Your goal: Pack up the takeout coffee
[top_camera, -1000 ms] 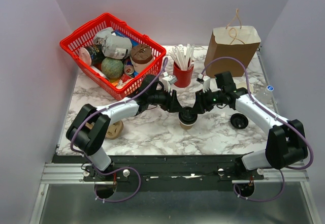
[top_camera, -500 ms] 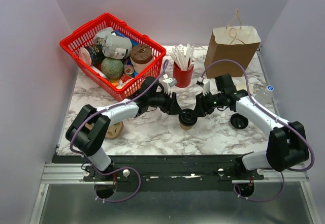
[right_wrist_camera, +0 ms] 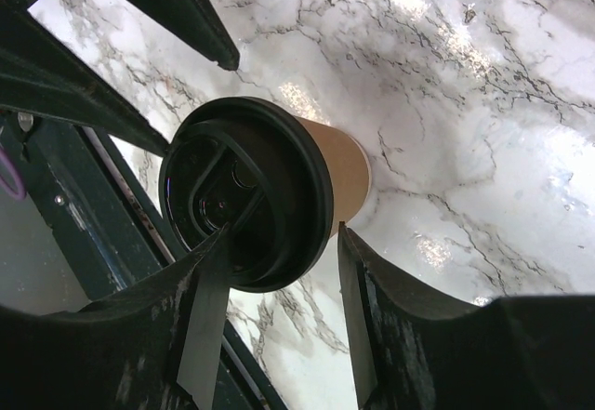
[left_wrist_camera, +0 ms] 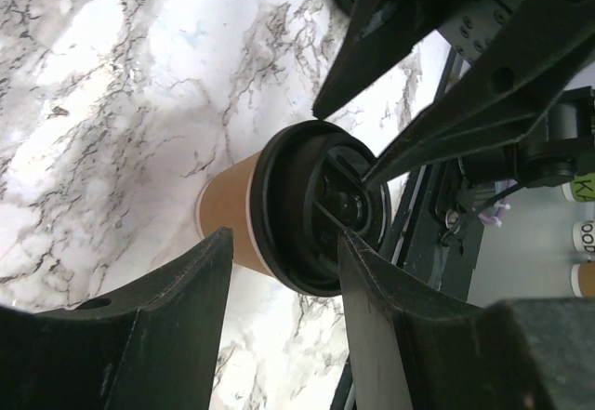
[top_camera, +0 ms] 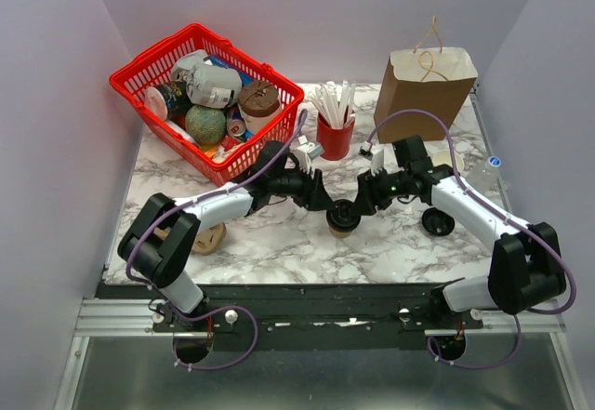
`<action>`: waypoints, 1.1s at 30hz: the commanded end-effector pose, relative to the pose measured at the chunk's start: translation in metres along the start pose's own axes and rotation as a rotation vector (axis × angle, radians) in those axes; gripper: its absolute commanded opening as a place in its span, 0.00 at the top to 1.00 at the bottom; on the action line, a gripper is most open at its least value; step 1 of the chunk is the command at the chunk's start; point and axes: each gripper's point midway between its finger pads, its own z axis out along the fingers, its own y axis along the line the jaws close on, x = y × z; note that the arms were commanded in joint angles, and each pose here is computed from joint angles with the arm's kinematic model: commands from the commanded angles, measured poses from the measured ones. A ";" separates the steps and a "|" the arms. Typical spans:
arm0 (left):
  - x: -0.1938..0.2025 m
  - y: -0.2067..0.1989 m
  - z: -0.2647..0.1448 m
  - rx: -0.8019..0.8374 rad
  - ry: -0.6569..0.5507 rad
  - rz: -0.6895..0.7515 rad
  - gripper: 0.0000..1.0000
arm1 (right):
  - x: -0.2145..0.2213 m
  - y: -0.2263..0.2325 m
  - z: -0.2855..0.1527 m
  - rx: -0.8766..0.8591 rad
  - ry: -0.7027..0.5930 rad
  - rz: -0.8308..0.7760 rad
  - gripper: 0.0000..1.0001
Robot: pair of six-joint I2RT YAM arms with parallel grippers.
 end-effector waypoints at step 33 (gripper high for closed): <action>0.000 0.021 -0.009 -0.008 -0.038 -0.086 0.44 | -0.013 0.014 0.004 -0.105 0.013 -0.026 0.28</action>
